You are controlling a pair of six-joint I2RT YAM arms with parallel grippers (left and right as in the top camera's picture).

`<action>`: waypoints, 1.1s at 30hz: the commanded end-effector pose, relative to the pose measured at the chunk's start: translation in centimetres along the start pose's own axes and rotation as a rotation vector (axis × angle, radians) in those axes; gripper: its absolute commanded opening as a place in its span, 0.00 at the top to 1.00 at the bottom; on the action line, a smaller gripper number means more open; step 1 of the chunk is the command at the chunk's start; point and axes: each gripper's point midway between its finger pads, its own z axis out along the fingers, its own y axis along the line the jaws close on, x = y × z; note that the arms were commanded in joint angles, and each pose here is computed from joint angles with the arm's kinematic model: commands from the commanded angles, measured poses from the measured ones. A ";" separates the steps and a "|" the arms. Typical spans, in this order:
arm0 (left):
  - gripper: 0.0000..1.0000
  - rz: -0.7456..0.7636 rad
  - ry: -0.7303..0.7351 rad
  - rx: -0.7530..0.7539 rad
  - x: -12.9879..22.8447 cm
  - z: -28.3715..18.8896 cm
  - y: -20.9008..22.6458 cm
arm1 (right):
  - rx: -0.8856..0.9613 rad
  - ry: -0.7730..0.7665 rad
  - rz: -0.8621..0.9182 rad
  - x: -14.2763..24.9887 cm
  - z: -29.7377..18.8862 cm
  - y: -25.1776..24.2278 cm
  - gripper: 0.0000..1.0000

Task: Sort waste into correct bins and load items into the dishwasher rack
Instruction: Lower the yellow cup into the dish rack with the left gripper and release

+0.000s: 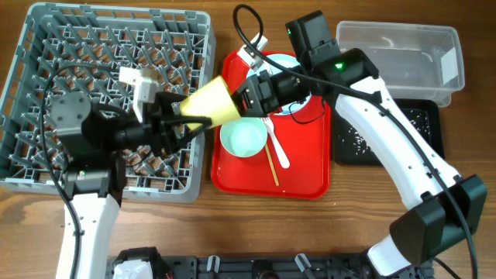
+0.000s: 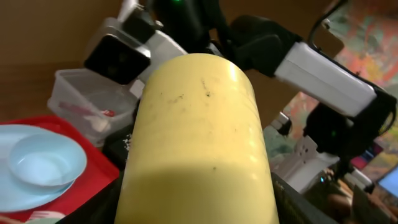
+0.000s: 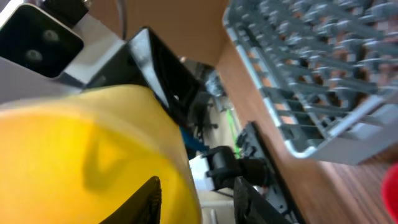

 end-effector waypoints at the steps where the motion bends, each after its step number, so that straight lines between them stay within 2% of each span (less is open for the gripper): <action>1: 0.41 -0.043 -0.071 -0.150 -1.0 -1.4 2.9 | 0.221 -0.114 0.070 -2.0 -2.1 -4.4 0.60; 4: 0.44 -0.143 -0.105 -0.378 0.2 -2.8 7.2 | 0.314 -0.187 0.089 -3.2 -4.4 -6.5 0.60; 6: 0.58 -0.237 -0.107 -0.634 2.2 -4.9 11.3 | 0.356 -0.222 0.090 -3.6 -6.1 -7.4 0.60; 8: 0.59 -0.318 -0.104 -0.847 4.0 -7.4 13.9 | 0.421 -0.230 0.089 -3.1 -7.2 -8.4 0.60; 9: 0.63 -0.350 -0.099 -0.934 4.8 -8.6 14.7 | 0.492 -0.237 0.117 -2.6 -8.0 -9.4 0.60; 10: 0.64 -0.373 -0.092 -0.997 5.5 -9.5 15.0 | 0.538 -0.238 0.121 -2.3 -8.6 -9.9 0.61; 12: 0.72 -0.399 -0.081 -1.084 6.1 -10.8 14.8 | 0.653 -0.244 0.136 -1.3 -10.3 -10.8 0.62; 17: 0.89 -0.423 -0.063 -1.334 5.5 -14.9 13.0 | 0.947 -0.303 0.151 1.8 -16.2 -10.6 0.62; 21: 0.87 -0.444 -0.037 -1.414 6.0 -16.3 12.4 | 1.109 -0.358 0.200 4.3 -20.5 -9.9 0.62; 24: 0.86 -0.482 -0.034 -1.506 6.9 -17.8 12.4 | 1.142 -0.393 0.252 5.7 -22.6 -9.7 0.62; 33: 0.80 -0.588 0.100 -1.563 10.1 -18.4 13.5 | 1.146 -0.398 0.300 6.3 -23.3 -10.1 0.62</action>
